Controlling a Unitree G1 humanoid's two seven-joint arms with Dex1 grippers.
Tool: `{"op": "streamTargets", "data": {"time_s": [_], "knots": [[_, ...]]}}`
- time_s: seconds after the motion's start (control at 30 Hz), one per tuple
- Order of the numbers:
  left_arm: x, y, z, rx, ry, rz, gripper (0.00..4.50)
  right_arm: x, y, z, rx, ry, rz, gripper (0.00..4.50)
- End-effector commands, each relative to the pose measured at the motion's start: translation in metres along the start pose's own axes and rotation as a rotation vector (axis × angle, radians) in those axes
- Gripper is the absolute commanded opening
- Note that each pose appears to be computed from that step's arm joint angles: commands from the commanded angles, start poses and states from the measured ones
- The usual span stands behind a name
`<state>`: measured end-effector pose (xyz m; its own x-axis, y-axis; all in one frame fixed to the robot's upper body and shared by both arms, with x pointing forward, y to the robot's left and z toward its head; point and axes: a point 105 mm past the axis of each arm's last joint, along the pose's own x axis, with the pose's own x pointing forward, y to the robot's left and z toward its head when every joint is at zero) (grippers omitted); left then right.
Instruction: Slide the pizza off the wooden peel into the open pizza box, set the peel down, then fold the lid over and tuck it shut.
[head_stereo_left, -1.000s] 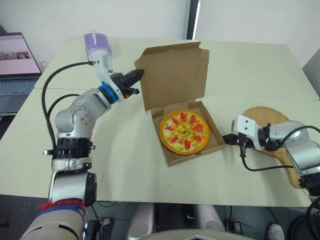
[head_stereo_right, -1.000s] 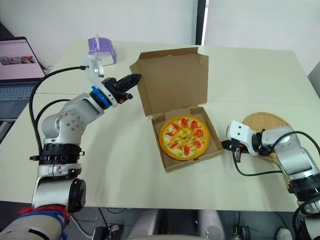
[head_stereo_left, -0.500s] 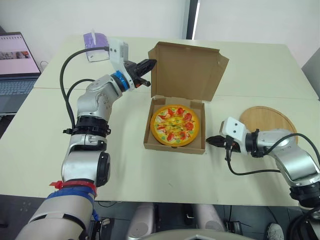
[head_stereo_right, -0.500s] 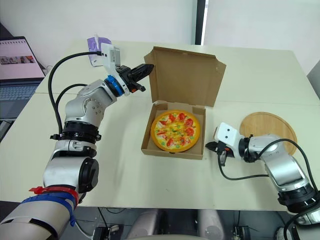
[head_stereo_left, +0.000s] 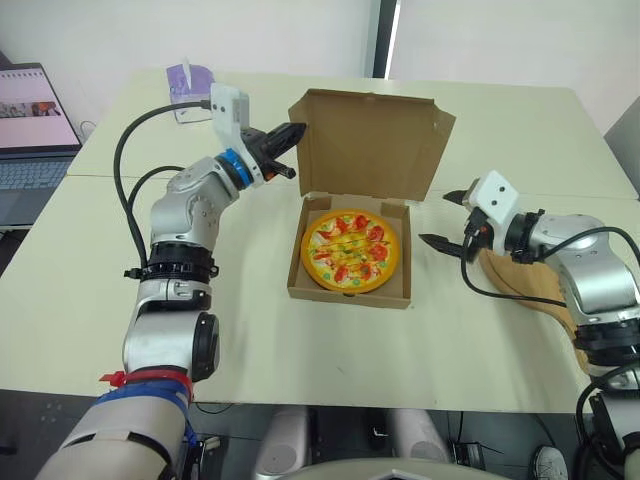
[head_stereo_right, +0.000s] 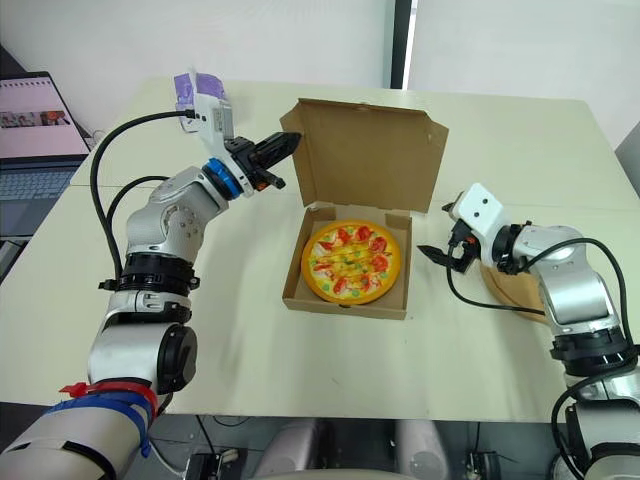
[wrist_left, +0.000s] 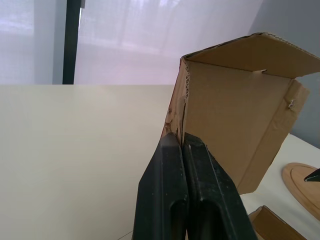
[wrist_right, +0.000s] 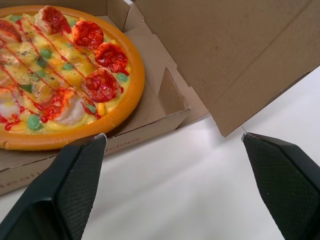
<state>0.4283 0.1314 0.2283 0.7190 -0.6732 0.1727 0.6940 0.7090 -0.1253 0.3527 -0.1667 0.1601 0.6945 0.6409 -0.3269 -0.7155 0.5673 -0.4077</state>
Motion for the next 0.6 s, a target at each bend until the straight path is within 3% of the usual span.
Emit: {"op": "streamTargets", "data": {"time_s": [0.03, 0.4, 0.6], "knots": [[-0.006, -0.001, 0.023, 0.059, -0.050, 0.013, 0.00, -0.003, -0.016, 0.021, -0.001, -0.085, -0.073, 4.46], [-0.007, -0.011, 0.035, 0.102, -0.075, 0.023, 0.00, -0.004, -0.058, 0.057, 0.089, -0.255, -0.295, 4.46], [-0.007, -0.013, 0.033, 0.105, -0.071, 0.023, 0.00, -0.002, -0.058, 0.084, 0.153, -0.351, -0.265, 4.46]]}}
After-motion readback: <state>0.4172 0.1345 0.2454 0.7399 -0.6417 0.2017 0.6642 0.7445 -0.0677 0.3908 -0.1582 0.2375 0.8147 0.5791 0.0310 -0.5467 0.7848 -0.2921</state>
